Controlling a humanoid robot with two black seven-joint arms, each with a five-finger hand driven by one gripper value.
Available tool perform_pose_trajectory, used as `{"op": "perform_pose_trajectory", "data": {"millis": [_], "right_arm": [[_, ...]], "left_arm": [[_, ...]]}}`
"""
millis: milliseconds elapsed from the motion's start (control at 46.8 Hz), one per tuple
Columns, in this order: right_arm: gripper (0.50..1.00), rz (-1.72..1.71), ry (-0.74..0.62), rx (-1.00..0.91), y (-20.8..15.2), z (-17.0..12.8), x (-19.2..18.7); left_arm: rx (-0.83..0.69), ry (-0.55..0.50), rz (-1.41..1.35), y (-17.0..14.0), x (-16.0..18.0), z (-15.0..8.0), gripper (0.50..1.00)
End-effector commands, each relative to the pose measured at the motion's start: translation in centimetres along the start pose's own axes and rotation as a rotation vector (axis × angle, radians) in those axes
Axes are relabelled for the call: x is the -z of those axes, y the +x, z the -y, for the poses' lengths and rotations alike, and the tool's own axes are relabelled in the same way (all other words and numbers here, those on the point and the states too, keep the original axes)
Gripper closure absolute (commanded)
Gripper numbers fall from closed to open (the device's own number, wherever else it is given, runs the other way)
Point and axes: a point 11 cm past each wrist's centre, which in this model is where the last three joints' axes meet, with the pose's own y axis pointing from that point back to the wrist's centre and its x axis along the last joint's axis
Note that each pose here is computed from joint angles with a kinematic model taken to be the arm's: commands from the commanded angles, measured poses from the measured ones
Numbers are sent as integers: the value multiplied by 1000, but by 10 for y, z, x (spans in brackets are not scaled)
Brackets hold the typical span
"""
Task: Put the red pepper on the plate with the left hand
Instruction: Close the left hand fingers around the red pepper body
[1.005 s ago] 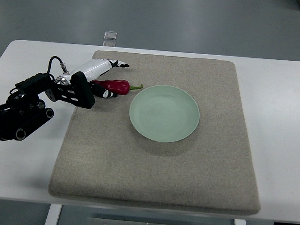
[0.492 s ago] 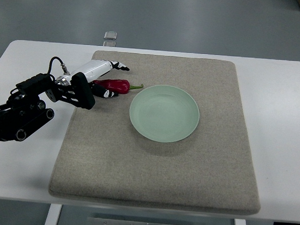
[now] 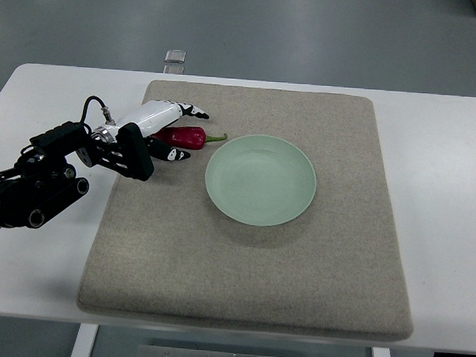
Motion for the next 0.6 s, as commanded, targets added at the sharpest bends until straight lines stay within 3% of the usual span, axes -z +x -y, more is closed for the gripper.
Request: {"op": "perform_pose_trajectory", "data": {"millis": [0, 171, 577], "right_arm": [[572, 0, 0, 1, 0, 0, 0], [572, 0, 0, -1, 0, 0, 0], [572, 0, 0, -1, 0, 0, 0]], "left_arm": [[-4, 2, 0, 1, 0, 0, 714], [-2, 13, 0, 0, 4, -1, 763], [-3, 10, -1, 1, 3, 0, 767]]}}
